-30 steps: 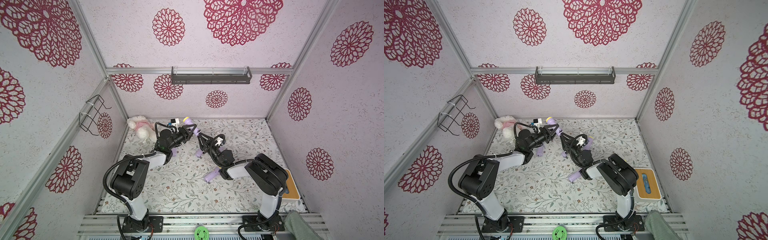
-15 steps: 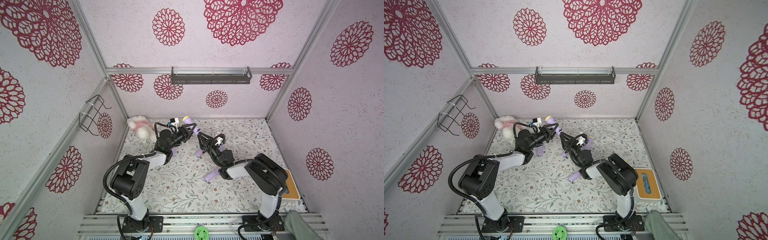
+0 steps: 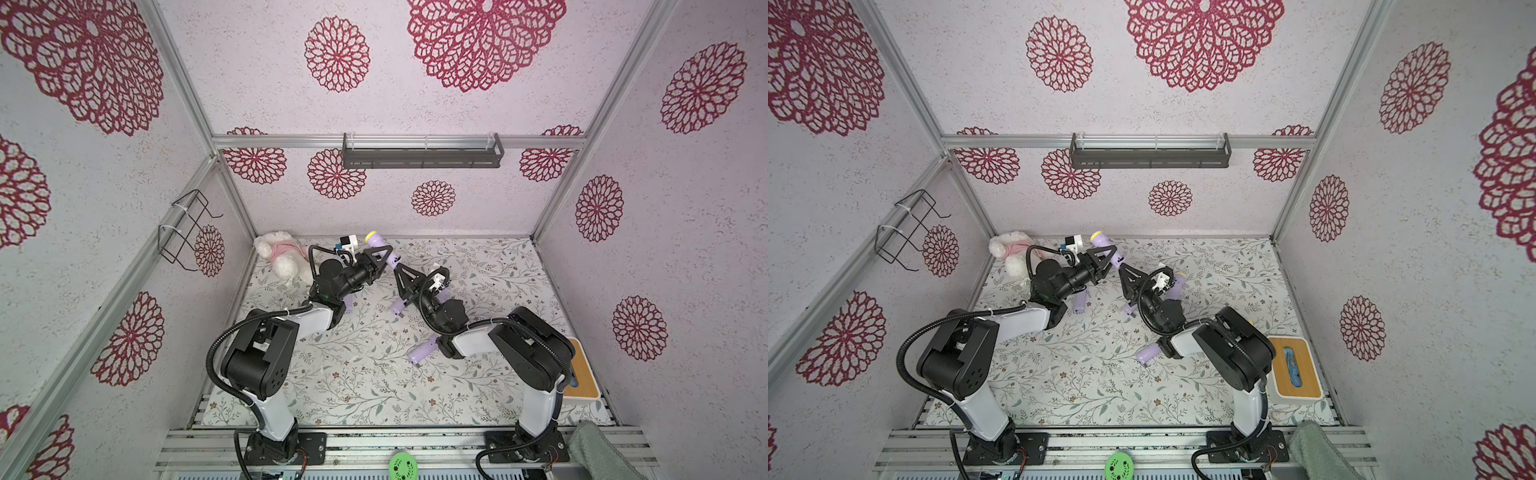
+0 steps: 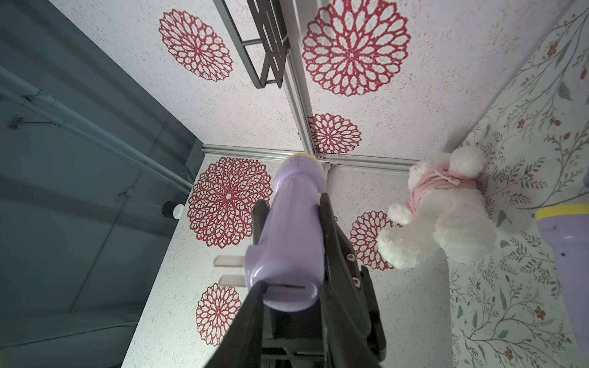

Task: Close the plug at the bottom of the flashlight
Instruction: Close the plug of the flashlight.

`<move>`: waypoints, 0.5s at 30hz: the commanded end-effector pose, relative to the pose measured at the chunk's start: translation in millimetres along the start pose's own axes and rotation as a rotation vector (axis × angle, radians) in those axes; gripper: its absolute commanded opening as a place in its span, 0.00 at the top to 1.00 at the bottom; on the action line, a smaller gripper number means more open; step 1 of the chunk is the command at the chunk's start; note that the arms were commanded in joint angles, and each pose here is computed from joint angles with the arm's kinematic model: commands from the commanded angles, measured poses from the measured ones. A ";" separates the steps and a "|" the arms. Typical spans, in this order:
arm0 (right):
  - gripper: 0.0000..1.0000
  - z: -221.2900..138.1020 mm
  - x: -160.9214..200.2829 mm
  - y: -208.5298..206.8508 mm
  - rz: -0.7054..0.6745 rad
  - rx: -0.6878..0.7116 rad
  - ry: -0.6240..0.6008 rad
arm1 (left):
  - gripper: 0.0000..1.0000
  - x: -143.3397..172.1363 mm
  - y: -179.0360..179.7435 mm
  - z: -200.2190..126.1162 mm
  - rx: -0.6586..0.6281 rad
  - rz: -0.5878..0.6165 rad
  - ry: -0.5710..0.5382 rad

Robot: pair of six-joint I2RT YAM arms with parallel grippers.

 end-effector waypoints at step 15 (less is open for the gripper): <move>0.66 7.5 1.4 32.0 -0.046 -0.148 -0.022 | 1.00 32.4 0.6 8.4 0.028 -0.004 0.162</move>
Point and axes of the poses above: each gripper's point midway between its finger pads, its own z axis out along the fingers, its own y axis along the line the jaws close on, x = y × z, the point moved 9 cm from there along -z, back along the fingers, and after that the axes turned 7 degrees about -z, right-handed, at the moved point
